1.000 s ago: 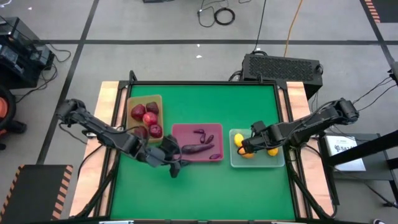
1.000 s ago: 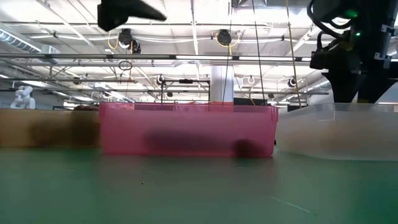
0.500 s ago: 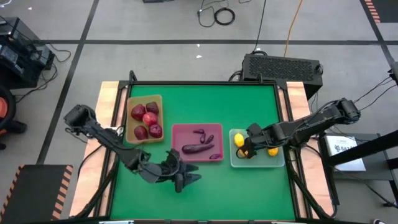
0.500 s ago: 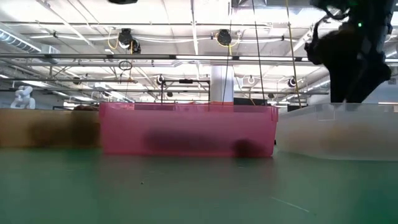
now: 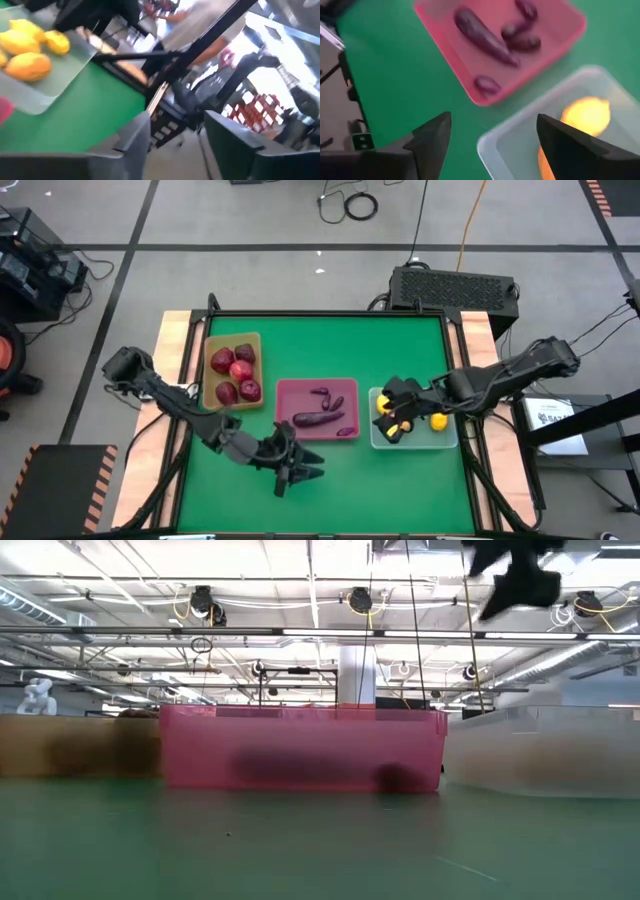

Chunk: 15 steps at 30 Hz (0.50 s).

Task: Sort produce into baskets
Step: Return to Home Position

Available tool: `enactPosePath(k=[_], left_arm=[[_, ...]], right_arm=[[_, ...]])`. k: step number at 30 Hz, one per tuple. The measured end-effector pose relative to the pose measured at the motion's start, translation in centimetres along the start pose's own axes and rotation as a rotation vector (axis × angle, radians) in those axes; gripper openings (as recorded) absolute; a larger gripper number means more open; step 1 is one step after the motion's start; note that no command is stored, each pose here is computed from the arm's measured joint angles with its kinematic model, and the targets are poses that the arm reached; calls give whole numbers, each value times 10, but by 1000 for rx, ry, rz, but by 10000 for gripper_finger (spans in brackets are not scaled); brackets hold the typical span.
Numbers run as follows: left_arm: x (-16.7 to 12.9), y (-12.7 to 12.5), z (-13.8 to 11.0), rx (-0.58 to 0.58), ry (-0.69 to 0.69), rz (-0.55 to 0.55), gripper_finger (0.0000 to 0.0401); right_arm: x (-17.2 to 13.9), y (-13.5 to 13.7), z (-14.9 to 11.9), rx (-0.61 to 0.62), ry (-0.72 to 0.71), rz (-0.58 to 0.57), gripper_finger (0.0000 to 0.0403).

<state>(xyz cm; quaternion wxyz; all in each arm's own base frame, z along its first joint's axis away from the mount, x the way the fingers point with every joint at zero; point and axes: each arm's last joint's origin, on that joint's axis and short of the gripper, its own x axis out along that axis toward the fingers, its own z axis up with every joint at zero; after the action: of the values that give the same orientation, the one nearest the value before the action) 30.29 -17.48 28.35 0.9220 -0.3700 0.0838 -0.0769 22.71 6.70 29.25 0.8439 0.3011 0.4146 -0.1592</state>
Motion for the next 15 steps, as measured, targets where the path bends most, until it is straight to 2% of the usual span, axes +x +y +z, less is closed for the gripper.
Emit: enactPosePath(k=[3, 10, 15], left_arm=[[-8, 7, 15, 22, 73, 19, 143], [-47, 19, 51, 177, 264, 70, 14], [-97, 20, 75, 323, 312, 142, 14]], right_arm=[[-16, 9, 12, -30, -68, 21, 277], [-45, 20, 35, -138, -209, 21, 256], [-50, 13, 42, -146, -235, 1, 212]])
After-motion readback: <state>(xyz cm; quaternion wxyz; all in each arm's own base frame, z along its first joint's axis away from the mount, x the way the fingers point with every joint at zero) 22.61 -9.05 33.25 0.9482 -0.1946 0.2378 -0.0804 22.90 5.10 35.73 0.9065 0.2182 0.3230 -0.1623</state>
